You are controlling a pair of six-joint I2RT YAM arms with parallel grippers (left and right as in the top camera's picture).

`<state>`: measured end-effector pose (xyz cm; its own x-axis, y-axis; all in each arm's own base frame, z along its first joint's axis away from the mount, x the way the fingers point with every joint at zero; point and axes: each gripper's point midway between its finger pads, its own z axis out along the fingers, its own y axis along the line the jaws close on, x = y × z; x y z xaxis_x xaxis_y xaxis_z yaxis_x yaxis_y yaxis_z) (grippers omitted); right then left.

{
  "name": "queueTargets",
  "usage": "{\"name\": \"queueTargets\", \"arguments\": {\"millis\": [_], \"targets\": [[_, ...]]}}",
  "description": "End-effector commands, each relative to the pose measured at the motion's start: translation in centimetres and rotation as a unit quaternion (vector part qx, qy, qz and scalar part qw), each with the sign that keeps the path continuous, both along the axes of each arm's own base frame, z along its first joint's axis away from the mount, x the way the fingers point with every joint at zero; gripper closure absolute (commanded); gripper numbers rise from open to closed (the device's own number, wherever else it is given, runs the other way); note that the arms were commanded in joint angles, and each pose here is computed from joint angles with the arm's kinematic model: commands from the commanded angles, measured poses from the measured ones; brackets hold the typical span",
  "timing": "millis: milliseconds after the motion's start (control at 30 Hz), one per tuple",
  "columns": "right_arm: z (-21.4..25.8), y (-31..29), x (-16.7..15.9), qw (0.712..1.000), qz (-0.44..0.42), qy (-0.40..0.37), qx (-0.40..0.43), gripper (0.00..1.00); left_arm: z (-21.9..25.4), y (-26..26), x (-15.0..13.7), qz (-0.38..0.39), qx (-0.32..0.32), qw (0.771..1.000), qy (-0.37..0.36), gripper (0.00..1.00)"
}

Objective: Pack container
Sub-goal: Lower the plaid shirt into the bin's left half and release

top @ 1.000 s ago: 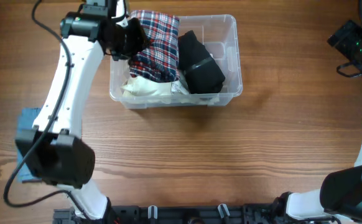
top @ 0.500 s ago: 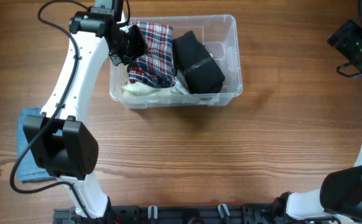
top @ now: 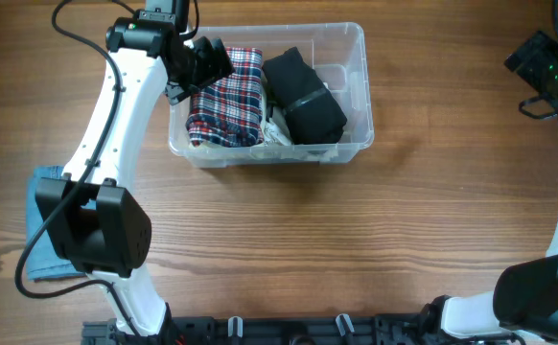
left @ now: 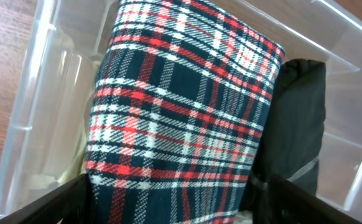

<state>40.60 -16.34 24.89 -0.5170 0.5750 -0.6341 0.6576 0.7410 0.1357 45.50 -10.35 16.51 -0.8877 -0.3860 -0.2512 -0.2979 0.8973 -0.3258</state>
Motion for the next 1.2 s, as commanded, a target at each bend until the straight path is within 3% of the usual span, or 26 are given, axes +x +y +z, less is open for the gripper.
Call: {"name": "queueTargets", "arguments": {"millis": [0,133,267,333,533,900,1033,1167], "targets": [[-0.7,0.3,0.2,1.000,-0.001,0.004,0.010,0.00,2.4,1.3,1.3,-0.019,0.047,0.997,-0.050,0.10],[-0.7,0.3,0.2,1.000,-0.001,0.004,0.009,0.00,6.8,1.5,1.5,-0.036,0.057,0.993,-0.101,0.13],[-0.7,0.3,0.2,1.000,-0.001,0.004,0.010,0.00,7.2,0.3,-1.5,-0.054,0.040,0.996,-0.063,0.39],[-0.7,0.3,0.2,1.000,-0.001,0.004,0.010,0.00,5.6,-0.7,-3.6,-0.071,0.039,0.997,-0.010,0.67],[-0.7,0.3,0.2,1.000,-0.001,0.004,0.010,0.00,0.5,-2.1,-7.4,-0.081,0.068,0.989,0.099,0.88],[-0.7,0.3,0.2,1.000,-0.001,0.004,0.010,0.00,-7.4,2.0,-6.4,-0.026,0.135,0.979,0.148,0.92],[-0.7,0.3,0.2,1.000,-0.001,0.004,0.010,0.01,-6.9,2.1,-5.4,-0.025,0.131,0.983,0.127,0.96],[-0.7,0.3,0.2,1.000,-0.001,0.004,0.009,0.00,-3.4,1.7,-4.0,-0.020,0.121,0.990,0.076,0.96]]}}
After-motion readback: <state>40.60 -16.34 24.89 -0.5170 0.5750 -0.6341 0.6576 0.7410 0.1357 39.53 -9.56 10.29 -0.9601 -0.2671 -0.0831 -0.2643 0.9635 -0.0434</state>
